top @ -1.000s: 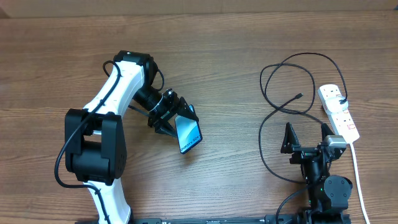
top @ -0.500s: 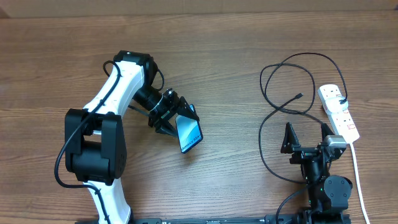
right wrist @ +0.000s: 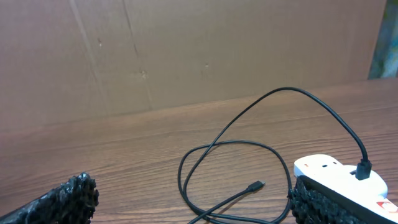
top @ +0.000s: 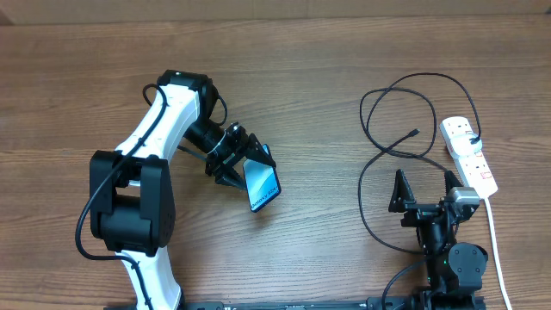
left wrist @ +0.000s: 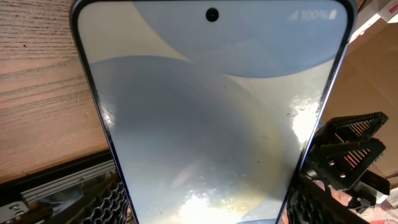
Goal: Plug charger to phone and switch on socket
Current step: 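Lift the smartphone with the left gripper and tilt it upright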
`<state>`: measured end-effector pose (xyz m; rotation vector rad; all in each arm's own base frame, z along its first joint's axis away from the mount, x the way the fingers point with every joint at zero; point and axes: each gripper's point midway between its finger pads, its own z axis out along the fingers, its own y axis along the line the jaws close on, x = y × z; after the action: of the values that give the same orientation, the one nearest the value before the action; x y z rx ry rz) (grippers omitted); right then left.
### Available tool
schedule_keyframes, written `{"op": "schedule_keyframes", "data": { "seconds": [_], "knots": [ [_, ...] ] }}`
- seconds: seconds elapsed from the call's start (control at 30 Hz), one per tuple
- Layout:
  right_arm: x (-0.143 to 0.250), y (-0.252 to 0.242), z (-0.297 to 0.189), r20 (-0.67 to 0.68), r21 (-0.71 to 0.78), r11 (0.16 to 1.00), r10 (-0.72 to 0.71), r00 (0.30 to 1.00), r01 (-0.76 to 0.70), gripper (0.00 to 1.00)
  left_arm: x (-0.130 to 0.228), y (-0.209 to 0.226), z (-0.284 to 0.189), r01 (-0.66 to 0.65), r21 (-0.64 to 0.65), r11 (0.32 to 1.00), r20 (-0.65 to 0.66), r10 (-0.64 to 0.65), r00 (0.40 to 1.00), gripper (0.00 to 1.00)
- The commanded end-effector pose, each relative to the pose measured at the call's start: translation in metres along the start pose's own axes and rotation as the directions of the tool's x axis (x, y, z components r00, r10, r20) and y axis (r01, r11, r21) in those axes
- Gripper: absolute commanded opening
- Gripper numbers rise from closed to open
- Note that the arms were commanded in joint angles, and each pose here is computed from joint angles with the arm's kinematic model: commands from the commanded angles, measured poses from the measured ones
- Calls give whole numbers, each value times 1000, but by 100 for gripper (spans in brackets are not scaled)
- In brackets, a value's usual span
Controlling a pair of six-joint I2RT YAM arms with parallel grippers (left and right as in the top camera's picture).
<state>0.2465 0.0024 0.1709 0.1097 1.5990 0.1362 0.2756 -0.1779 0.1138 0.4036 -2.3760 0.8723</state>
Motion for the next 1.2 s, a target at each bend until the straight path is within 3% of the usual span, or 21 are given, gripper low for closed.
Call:
{"op": "schedule_keyframes", "data": {
  "seconds": [0.0, 1.17],
  "knots": [
    [1, -1, 0, 6, 0, 1000, -4, 1000, 4, 100, 0, -12, -5, -30, 49, 998, -3, 30, 1000, 52],
    [1, -1, 0, 5, 0, 1000, -4, 1000, 4, 100, 1, -15, -5, -32, 69, 997, -11, 33, 999, 52]
  ]
}}
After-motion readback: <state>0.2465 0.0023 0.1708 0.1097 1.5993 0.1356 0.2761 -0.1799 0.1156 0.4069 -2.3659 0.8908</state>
